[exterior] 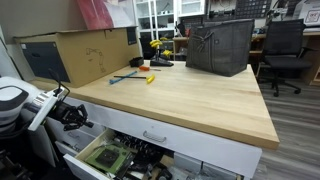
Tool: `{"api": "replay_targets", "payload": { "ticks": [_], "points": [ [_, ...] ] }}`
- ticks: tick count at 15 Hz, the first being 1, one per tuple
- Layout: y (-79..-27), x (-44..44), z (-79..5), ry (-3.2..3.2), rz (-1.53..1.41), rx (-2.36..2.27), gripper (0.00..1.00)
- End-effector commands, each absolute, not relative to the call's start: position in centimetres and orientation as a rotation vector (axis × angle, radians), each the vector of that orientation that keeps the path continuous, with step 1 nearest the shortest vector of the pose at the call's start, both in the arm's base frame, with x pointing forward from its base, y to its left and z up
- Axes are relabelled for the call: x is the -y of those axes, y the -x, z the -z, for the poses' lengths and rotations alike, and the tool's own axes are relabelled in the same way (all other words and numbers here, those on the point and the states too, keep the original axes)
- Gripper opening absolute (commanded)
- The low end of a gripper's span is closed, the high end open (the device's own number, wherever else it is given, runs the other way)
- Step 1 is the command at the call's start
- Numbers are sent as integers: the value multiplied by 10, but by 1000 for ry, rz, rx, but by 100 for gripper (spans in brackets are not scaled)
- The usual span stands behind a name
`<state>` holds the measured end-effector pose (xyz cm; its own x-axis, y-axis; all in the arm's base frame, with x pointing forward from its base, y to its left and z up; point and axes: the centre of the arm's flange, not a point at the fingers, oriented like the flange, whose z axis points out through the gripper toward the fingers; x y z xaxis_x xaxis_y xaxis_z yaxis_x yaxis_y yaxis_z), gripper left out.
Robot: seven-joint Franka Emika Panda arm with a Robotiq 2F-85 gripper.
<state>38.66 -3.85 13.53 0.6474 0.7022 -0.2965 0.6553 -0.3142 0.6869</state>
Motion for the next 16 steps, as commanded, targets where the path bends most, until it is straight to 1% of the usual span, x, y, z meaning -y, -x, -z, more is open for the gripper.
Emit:
{"api": "replay_targets", "payload": {
  "ticks": [1,9,12,16],
  "points": [
    [-330,76,-110,-1959,-138,-1066,0],
    [-339,34,-93,-1833,-252,-1030,0],
    [-339,46,-79,-1891,-193,-985,0],
    [-329,68,-87,-1951,-209,-899,0]
  ]
}}
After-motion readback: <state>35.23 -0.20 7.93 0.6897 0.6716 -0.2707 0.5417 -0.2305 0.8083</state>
